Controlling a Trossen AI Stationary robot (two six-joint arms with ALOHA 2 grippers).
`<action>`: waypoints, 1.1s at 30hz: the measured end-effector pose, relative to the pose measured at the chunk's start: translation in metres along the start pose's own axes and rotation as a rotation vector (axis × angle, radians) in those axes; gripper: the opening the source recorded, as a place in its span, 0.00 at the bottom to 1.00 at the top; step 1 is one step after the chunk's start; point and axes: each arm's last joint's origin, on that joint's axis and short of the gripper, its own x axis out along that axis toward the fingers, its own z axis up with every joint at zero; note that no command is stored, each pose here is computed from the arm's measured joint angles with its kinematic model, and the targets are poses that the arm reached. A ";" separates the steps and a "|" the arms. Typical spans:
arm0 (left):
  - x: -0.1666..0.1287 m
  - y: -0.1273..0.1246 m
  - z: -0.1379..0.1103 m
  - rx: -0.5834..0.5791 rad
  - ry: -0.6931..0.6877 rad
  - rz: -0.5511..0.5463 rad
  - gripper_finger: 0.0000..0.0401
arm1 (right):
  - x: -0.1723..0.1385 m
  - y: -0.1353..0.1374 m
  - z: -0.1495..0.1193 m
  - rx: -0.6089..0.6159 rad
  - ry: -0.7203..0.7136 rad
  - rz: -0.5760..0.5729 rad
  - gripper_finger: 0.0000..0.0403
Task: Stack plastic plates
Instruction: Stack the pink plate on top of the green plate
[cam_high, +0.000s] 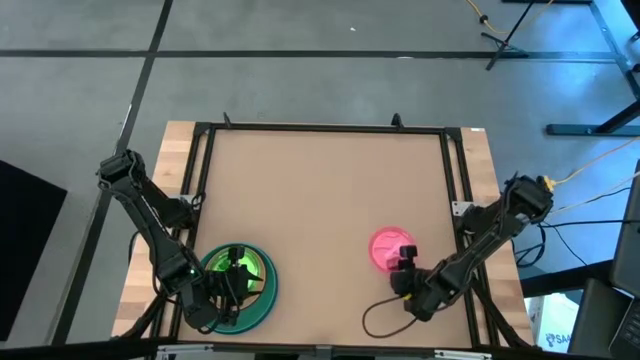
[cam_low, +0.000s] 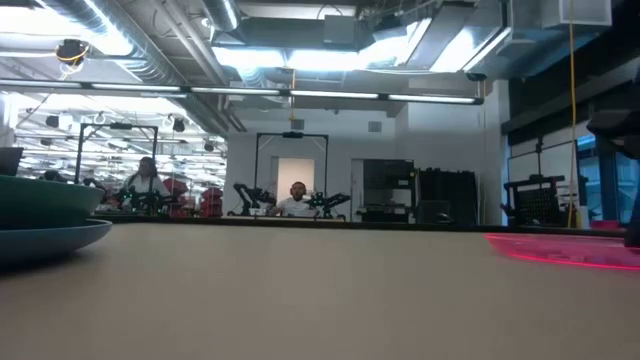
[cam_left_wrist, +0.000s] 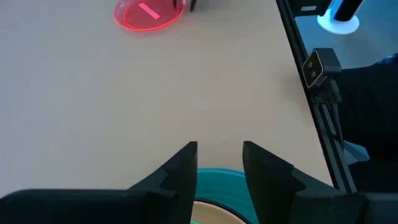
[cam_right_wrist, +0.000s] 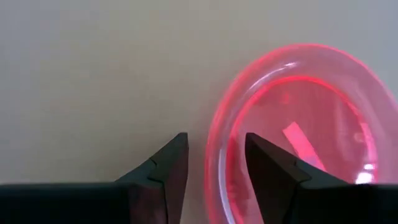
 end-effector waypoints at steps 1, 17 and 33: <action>0.000 0.000 0.000 0.000 0.000 0.000 0.30 | 0.003 0.000 -0.002 -0.011 0.004 -0.034 0.38; 0.008 0.006 0.005 0.028 -0.020 0.049 0.30 | 0.012 -0.007 0.010 -0.013 -0.024 -0.144 0.04; 0.066 0.019 0.028 0.323 -0.069 0.128 0.46 | -0.004 -0.010 0.104 -0.147 -0.360 0.036 0.00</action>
